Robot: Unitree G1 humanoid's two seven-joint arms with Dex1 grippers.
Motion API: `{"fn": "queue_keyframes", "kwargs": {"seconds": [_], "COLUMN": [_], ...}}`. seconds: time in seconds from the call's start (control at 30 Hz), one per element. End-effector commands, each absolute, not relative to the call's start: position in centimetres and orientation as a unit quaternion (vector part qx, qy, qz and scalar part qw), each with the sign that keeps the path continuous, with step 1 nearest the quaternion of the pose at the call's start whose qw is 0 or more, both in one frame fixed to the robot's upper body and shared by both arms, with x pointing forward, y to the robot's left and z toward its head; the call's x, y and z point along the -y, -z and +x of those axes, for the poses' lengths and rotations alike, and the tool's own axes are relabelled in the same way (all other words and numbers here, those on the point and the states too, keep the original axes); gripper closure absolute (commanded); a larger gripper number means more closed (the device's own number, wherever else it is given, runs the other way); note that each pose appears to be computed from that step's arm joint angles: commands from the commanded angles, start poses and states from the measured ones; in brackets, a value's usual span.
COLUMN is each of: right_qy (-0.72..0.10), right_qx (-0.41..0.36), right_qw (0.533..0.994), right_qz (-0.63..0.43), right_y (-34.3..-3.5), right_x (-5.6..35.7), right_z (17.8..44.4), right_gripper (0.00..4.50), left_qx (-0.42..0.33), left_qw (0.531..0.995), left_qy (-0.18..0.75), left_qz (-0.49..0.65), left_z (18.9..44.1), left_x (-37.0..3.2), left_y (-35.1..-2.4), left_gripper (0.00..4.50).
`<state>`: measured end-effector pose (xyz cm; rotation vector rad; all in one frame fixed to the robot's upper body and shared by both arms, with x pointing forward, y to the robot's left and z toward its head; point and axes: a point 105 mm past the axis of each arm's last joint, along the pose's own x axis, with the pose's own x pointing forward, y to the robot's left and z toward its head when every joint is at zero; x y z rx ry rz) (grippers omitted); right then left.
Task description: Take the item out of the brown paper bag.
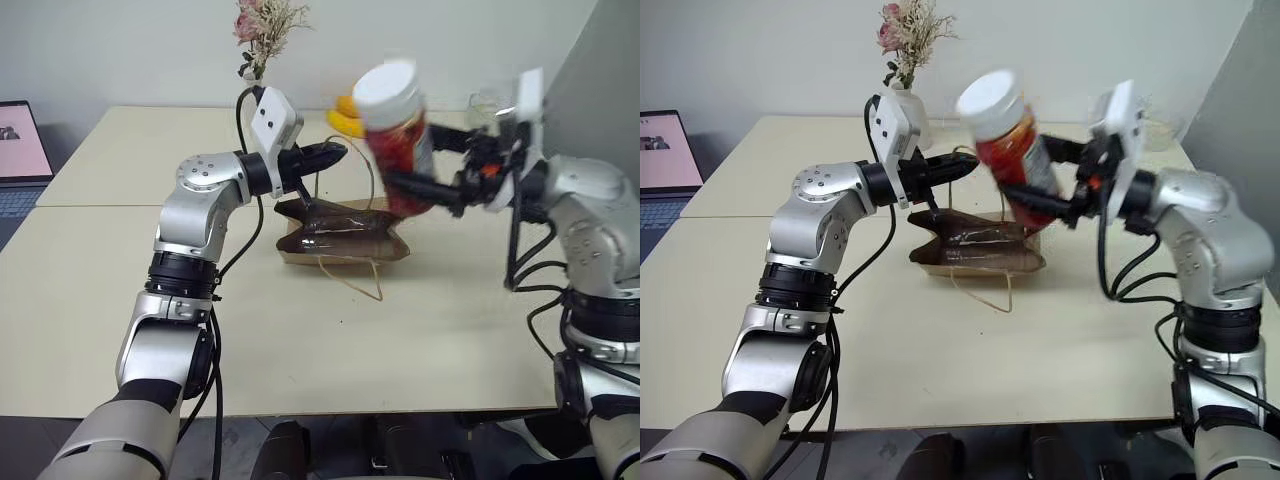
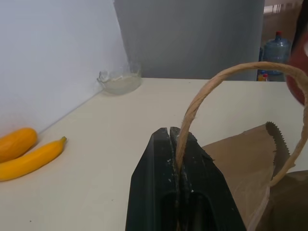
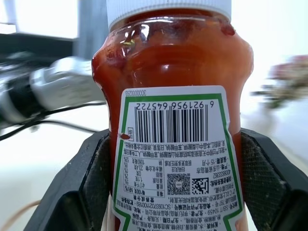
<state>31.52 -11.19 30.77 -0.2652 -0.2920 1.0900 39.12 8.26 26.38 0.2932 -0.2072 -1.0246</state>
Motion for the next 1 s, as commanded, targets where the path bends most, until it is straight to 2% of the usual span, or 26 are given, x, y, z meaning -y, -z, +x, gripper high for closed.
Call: {"fn": "queue_keyframes", "kwargs": {"seconds": [0.03,0.17,0.27,0.4,0.5,0.63,0.67,0.73,0.9,1.0], "right_qy": [-0.436,-0.365,-0.332,-0.311,-0.304,-0.316,-0.317,-0.323,-0.325,-0.337], "right_qx": [0.175,0.089,0.029,-0.059,-0.107,-0.115,-0.113,-0.116,-0.105,-0.069], "right_qw": [0.859,0.852,0.840,0.802,0.769,0.756,0.757,0.762,0.779,0.806], "right_qz": [-0.204,-0.364,-0.427,-0.507,-0.551,-0.562,-0.560,-0.550,-0.526,-0.482], "right_y": [-33.1,-28.6,-24.7,-19.3,-16.8,-16.1,-16.2,-16.4,-18.3,-20.7], "right_x": [14.6,18.0,20.0,22.4,23.4,23.1,23.0,23.1,23.4,22.6], "right_z": [31.9,34.4,36.4,38.1,38.7,39.0,39.1,39.0,37.9,36.4], "right_gripper": [1.27,1.27,1.27,1.27,1.27,1.27,0.55,0.03,0.03,0.03], "left_qx": [0.121,0.119,0.122,0.124,0.125,0.126,0.126,0.126,0.125,0.124], "left_qw": [0.853,0.854,0.853,0.852,0.852,0.853,0.853,0.854,0.855,0.855], "left_qy": [0.485,0.484,0.484,0.486,0.485,0.484,0.483,0.481,0.479,0.479], "left_qz": [0.150,0.151,0.151,0.151,0.152,0.154,0.154,0.154,0.156,0.157], "left_z": [38.8,38.9,38.9,38.9,38.8,38.8,38.8,38.9,39.0,39.1], "left_x": [-8.2,-8.1,-7.9,-7.7,-7.8,-7.9,-7.9,-7.9,-7.9,-8.0], "left_y": [-27.6,-27.5,-27.5,-27.5,-27.4,-27.5,-27.5,-27.5,-27.3,-27.2], "left_gripper": [4.50,4.50,4.50,4.50,4.50,4.50,4.50,4.50,4.50,4.50]}}
